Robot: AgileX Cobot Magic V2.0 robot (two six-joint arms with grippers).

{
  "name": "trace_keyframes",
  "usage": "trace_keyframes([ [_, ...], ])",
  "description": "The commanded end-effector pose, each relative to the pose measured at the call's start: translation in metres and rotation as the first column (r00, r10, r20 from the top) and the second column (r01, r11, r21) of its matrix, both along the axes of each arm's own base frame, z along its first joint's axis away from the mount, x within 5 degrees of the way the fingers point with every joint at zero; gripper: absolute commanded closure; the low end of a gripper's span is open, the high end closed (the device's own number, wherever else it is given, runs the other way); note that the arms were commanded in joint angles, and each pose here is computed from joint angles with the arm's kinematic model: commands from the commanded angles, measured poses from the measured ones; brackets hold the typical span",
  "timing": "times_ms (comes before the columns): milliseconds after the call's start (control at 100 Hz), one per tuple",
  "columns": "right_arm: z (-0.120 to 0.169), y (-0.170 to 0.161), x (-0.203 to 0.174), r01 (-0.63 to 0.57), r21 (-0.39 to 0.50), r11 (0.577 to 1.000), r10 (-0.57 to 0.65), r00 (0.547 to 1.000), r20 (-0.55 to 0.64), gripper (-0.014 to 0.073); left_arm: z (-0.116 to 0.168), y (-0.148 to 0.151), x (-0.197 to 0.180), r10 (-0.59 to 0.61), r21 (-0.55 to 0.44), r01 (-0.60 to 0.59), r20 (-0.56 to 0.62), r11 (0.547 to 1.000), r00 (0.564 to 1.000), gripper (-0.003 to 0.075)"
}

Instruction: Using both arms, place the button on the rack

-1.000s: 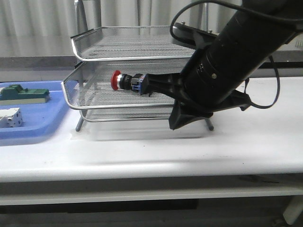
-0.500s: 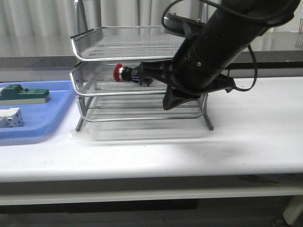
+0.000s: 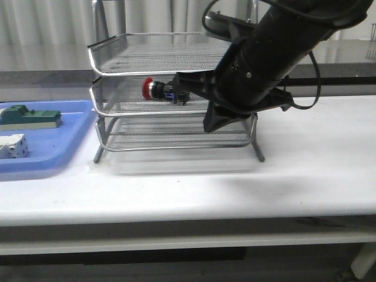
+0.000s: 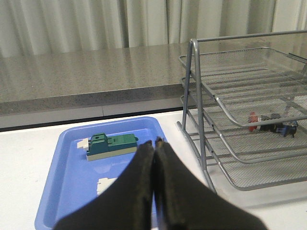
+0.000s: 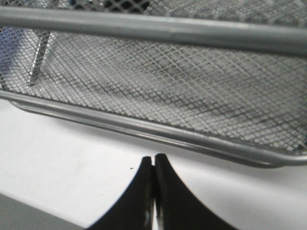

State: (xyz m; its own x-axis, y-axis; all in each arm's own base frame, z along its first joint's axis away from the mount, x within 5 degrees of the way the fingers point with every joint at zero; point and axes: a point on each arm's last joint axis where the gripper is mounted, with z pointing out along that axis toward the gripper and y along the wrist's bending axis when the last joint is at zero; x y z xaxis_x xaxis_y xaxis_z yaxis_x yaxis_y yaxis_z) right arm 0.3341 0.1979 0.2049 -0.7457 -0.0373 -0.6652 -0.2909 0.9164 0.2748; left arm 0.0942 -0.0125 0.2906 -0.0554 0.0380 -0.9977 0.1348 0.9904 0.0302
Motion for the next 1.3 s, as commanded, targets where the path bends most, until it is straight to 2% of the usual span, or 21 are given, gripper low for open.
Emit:
trace_keyframes([
  [0,0.045,-0.004,-0.002,-0.007,0.049,0.999,0.001,0.993,0.119,0.066,0.015,0.003,0.0,0.034,-0.032,-0.032,0.083,0.999,0.996,0.0741],
  [160,0.065,-0.011,-0.014,-0.052,-0.008,0.999,0.053,0.989,0.136,0.066,0.015,0.003,0.0,0.034,-0.032,-0.032,0.083,0.999,0.996,0.0741],
  [280,0.084,-0.021,-0.025,-0.07,-0.044,0.997,0.077,0.977,0.197,0.066,0.015,0.003,0.0,0.034,-0.032,-0.032,0.083,0.999,0.996,0.0741],
  [560,0.124,-0.076,-0.046,0.034,-0.047,0.998,-0.019,0.956,0.294,0.066,0.015,0.003,0.0,0.034,-0.032,-0.032,0.083,0.999,0.996,0.0741],
  [750,0.147,-0.119,-0.078,0.129,-0.052,0.99,-0.102,0.927,0.36,0.066,0.015,0.003,0.0,0.034,-0.032,-0.032,0.083,0.999,0.996,0.0741],
  [990,0.155,-0.155,-0.133,0.223,-0.016,0.975,-0.194,0.879,0.436,0.066,0.015,0.003,0.0,0.034,-0.032,-0.032,0.083,0.999,0.996,0.0741],
  [1290,0.148,-0.172,-0.204,0.232,0.005,0.973,-0.202,0.837,0.509,0.066,0.015,0.003,0.0,0.034,-0.032,-0.032,0.083,0.999,0.996,0.0741],
])
